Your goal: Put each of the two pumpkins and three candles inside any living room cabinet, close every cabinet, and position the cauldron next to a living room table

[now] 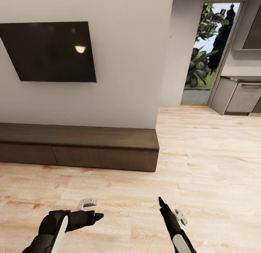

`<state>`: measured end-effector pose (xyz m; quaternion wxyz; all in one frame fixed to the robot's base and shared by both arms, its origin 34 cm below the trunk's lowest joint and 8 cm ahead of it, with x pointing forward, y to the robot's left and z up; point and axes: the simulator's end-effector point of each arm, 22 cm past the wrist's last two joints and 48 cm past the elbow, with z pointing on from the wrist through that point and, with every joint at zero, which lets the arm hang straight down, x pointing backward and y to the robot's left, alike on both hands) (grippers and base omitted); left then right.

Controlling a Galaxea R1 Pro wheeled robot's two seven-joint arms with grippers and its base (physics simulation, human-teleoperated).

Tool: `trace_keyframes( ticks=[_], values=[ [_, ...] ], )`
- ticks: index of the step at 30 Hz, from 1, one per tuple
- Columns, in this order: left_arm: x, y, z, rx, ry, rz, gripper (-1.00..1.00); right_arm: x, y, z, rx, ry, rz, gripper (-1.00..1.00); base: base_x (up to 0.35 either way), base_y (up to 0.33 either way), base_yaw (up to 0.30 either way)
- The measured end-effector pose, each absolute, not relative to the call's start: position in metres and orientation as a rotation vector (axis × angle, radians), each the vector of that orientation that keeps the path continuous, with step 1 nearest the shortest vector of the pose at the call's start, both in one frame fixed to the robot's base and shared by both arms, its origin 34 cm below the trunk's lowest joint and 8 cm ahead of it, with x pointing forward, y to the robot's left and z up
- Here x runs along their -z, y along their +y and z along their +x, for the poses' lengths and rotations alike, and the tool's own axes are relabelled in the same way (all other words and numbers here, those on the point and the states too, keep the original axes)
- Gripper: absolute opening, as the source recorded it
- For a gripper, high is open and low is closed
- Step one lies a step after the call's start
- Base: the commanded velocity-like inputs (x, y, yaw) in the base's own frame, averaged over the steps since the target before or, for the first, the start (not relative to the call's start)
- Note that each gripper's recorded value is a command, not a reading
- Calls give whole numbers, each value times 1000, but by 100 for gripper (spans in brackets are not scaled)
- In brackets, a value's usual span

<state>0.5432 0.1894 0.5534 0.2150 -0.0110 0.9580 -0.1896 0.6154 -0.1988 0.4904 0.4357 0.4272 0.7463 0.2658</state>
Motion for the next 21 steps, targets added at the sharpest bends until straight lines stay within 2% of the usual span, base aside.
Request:
trace_keyframes(
  ticks=[13, 21],
  values=[
    [-533, 185, 543, 548, 2639, -33, 100, -473, -216, 623, -672, 1795, 1114, 100, 0, 0, 0],
    [-546, 162, 551, 724, 2554, -46, 100, -456, -214, 620, -688, 1776, 1150, 100, 0, 0, 0]
  ],
)
